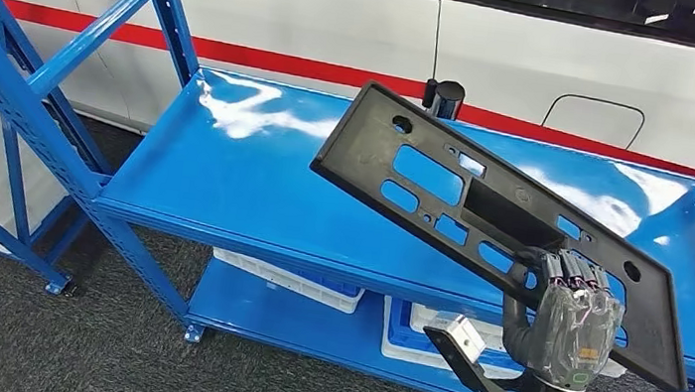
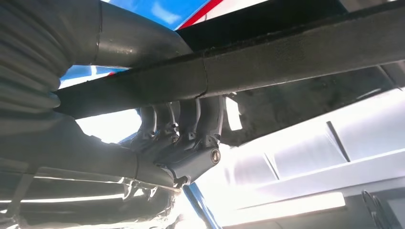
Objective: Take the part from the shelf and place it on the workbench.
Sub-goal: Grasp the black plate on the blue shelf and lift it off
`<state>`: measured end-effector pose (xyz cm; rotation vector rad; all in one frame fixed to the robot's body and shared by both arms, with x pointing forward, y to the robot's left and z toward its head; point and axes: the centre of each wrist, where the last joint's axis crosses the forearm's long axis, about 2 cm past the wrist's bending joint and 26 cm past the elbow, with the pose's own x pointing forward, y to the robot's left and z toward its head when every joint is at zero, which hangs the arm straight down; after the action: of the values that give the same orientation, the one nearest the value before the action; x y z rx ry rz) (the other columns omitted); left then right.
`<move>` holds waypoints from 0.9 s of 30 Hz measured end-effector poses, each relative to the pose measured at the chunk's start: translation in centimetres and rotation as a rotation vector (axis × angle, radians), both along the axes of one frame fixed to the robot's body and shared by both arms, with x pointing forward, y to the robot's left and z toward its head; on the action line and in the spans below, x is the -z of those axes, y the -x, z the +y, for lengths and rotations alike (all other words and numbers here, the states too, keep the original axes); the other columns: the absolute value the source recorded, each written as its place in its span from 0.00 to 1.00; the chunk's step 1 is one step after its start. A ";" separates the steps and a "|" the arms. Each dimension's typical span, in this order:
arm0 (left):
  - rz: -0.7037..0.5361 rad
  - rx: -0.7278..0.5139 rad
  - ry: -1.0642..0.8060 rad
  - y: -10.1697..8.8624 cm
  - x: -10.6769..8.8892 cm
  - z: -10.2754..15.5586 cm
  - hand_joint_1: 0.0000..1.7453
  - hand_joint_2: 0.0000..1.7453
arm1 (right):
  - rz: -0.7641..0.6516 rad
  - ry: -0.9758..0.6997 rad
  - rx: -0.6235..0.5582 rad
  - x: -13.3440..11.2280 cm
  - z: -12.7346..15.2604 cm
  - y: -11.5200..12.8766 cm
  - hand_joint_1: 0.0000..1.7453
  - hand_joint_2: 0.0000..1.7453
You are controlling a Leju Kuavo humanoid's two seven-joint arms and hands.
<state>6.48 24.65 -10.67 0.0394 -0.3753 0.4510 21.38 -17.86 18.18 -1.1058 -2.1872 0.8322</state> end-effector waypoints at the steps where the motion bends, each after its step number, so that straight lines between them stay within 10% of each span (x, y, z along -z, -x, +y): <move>1: 0.000 -0.001 -0.001 0.0 0.0 0.0 0.00 1.00 | 0.000 -0.017 -0.011 0.0 0.0 0.0 1.00 1.00; 27: -0.013 -0.075 -0.066 0.2 0.0 -0.2 0.00 1.00 | -0.091 -0.271 -0.138 -0.3 -1.0 0.7 1.00 1.00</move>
<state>6.25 24.48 -10.67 0.1145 -0.4025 0.5131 20.63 -18.91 18.48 -0.8828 -2.3890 0.5289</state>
